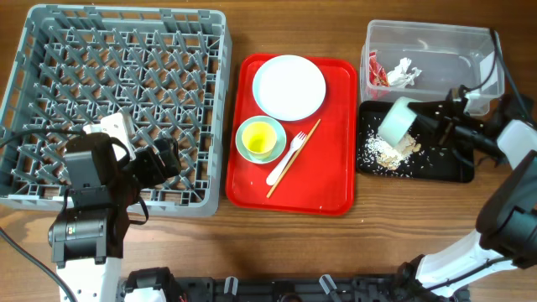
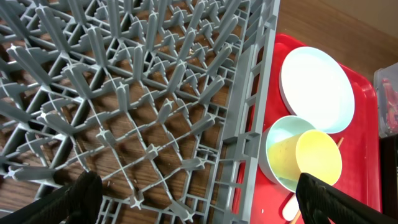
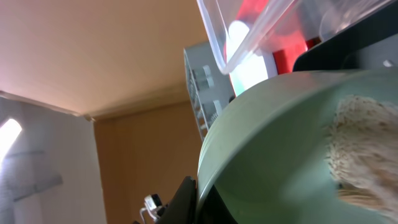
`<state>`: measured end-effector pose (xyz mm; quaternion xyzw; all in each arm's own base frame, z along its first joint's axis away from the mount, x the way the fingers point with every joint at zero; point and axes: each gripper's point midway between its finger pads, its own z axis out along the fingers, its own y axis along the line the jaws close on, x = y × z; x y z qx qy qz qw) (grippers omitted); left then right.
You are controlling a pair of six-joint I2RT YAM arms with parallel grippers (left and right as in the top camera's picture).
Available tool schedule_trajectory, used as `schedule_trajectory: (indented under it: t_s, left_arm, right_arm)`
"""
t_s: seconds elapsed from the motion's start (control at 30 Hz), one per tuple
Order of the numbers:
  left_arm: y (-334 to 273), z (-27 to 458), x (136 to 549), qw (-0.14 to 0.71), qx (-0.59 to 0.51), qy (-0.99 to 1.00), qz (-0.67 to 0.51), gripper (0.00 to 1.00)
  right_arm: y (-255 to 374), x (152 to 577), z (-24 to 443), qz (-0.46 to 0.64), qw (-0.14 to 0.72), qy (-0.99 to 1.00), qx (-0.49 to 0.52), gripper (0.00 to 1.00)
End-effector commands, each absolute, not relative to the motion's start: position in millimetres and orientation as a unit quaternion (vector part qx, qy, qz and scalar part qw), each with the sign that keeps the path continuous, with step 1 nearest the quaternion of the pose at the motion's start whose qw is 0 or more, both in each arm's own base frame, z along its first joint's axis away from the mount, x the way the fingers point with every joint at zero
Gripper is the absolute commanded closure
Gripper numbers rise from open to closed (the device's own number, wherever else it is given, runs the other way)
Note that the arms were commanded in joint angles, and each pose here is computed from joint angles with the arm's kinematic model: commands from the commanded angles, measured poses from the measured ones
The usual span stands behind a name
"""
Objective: Sort waste into correct bins and load items into the dishwasher rack
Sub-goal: 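Tip the green bowl over the black tray to pour out rice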
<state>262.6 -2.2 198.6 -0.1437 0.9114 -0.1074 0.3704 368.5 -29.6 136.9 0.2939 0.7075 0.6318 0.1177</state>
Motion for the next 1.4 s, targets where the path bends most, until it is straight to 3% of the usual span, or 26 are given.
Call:
schedule_trajectory:
  t_s: [0.0,0.53,0.77,0.93,1.03,1.07,1.17,1.37]
  left_arm:
    - [-3,206,265,0.378,-0.144,0.908,-0.113,0.0]
    - [-3,206,265,0.378,-0.144,0.908,-0.113,0.0]
    - [-3,206,265,0.378,-0.144,0.908,-0.113,0.0]
    - [-3,206,265,0.378,-0.144,0.908,-0.113,0.0]
    - [-3,206,265,0.378,-0.144,0.908,-0.113,0.0]
    - [-3,206,265,0.378,-0.144,0.908,-0.113,0.0]
    - [-3,206,265,0.378,-0.144,0.908,-0.113,0.0]
    - [-3,206,265,0.378,-0.144,0.908,-0.113,0.0]
  right_arm:
    - [-46,366,142,0.663,0.107,0.665,0.326,0.96]
    - [-66,370,169,0.719,0.088,0.599,0.341,0.96]
    - [-73,378,173,0.709,0.146,0.628,0.287,0.96]
    - [-74,385,151,0.658,0.169,0.668,0.302,0.96]
    - [-67,384,131,0.626,0.137,0.686,0.345,0.96]
    - [-64,383,134,0.632,0.135,0.684,0.338,0.96]
    - [-52,380,173,0.693,0.21,0.662,0.194,0.96]
    - [-52,384,148,0.648,0.188,0.695,0.247,0.96]
